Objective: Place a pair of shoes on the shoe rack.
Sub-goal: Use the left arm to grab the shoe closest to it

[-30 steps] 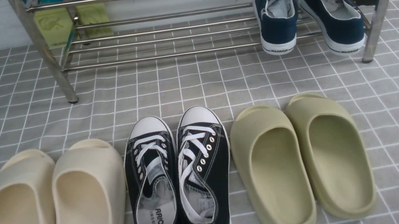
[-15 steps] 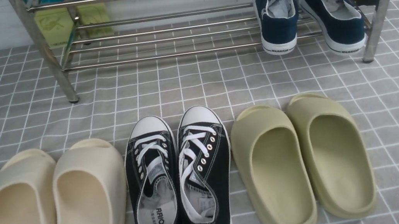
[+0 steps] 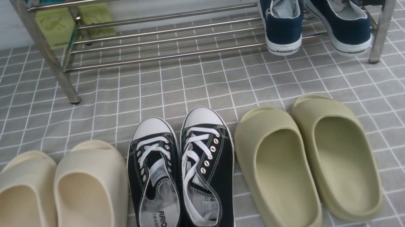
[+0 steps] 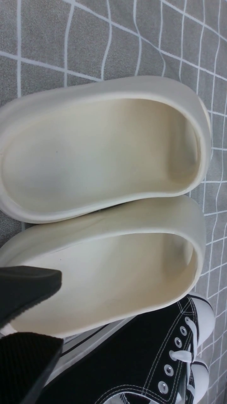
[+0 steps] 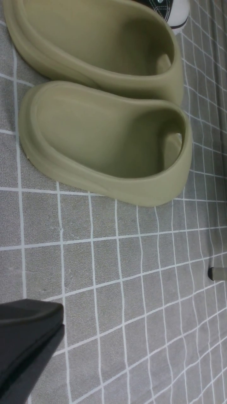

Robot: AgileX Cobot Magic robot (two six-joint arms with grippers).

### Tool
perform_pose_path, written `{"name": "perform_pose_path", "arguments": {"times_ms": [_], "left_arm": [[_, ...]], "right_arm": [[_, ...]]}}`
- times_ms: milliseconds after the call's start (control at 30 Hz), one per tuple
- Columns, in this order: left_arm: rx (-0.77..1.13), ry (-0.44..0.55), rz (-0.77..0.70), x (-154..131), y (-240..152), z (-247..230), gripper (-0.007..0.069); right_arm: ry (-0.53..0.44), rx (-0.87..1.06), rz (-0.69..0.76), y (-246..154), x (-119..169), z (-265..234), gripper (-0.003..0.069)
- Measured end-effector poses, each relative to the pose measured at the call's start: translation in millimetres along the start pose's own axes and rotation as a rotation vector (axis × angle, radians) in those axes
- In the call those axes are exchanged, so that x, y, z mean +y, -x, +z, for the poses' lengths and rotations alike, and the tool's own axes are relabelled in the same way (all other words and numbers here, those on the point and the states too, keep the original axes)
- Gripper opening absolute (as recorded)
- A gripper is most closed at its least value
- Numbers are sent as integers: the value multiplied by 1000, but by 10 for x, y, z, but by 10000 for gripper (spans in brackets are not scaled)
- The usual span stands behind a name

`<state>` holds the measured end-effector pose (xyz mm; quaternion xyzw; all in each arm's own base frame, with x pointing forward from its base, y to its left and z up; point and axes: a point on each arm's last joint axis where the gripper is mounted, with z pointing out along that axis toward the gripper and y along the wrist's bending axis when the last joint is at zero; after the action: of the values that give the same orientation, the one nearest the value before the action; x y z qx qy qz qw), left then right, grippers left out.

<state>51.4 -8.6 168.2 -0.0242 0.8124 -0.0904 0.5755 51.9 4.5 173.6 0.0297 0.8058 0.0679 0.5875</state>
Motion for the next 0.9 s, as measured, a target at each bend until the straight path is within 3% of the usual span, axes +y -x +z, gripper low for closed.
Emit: {"name": "perform_pose_path", "arguments": {"times_ms": [500,667,900], "left_arm": [[-42,-1,1,-1,38,-1,239],[-266,-8,0,-8,239,-32,239],[-829,-27,-3,-21,671,-295,239]], "right_arm": [[0,0,0,0,0,0,1],[0,0,0,0,0,0,5],[0,0,0,0,0,0,5]]}}
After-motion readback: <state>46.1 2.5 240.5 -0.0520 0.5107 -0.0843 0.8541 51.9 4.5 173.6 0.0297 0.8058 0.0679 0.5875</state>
